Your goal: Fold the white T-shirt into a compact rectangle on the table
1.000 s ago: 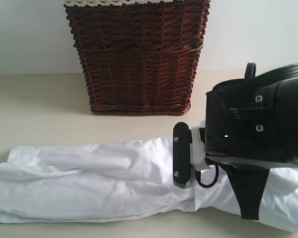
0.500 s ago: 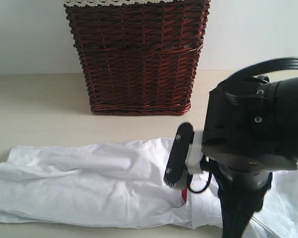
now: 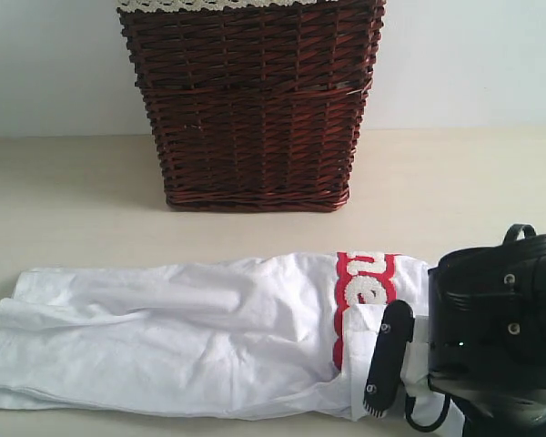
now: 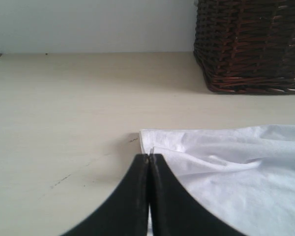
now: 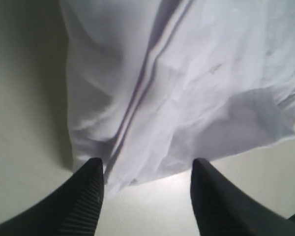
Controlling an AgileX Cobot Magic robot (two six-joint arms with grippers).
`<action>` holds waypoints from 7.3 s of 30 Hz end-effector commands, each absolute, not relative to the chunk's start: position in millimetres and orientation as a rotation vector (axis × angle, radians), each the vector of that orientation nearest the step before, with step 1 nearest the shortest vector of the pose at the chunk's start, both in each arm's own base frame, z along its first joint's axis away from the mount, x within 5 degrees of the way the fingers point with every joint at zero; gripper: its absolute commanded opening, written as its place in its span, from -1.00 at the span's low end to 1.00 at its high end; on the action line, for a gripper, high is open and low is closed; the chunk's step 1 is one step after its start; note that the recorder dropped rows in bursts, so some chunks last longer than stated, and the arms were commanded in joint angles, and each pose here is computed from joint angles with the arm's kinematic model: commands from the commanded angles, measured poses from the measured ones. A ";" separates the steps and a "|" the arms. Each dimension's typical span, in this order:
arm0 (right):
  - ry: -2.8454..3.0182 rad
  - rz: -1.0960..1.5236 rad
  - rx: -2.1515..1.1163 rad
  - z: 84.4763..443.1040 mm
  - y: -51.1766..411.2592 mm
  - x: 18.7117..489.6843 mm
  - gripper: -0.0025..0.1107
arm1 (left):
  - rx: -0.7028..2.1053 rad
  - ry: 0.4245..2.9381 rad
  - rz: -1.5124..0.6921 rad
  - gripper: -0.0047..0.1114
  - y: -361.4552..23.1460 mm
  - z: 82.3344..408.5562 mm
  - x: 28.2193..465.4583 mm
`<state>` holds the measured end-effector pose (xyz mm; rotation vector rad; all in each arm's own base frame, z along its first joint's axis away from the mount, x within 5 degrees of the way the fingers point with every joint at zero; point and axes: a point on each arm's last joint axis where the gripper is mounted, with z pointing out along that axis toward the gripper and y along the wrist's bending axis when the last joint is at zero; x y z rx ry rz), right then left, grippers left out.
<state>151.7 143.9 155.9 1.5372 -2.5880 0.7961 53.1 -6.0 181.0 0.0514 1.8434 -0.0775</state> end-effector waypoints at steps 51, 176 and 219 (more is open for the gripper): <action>-3.197 1.086 0.921 175.3 127.4 222.2 -0.30 | 0.048 1.834 -0.073 -0.92 -5.7 181.6 53.1; -3.153 -0.100 -0.243 108.9 -4.6 296.0 0.46 | 0.048 1.834 -0.073 -0.92 -5.7 181.6 53.1; -3.247 -0.094 -0.065 277.7 -4.2 278.7 -0.96 | 0.048 1.834 -0.073 -0.92 -5.7 181.6 53.1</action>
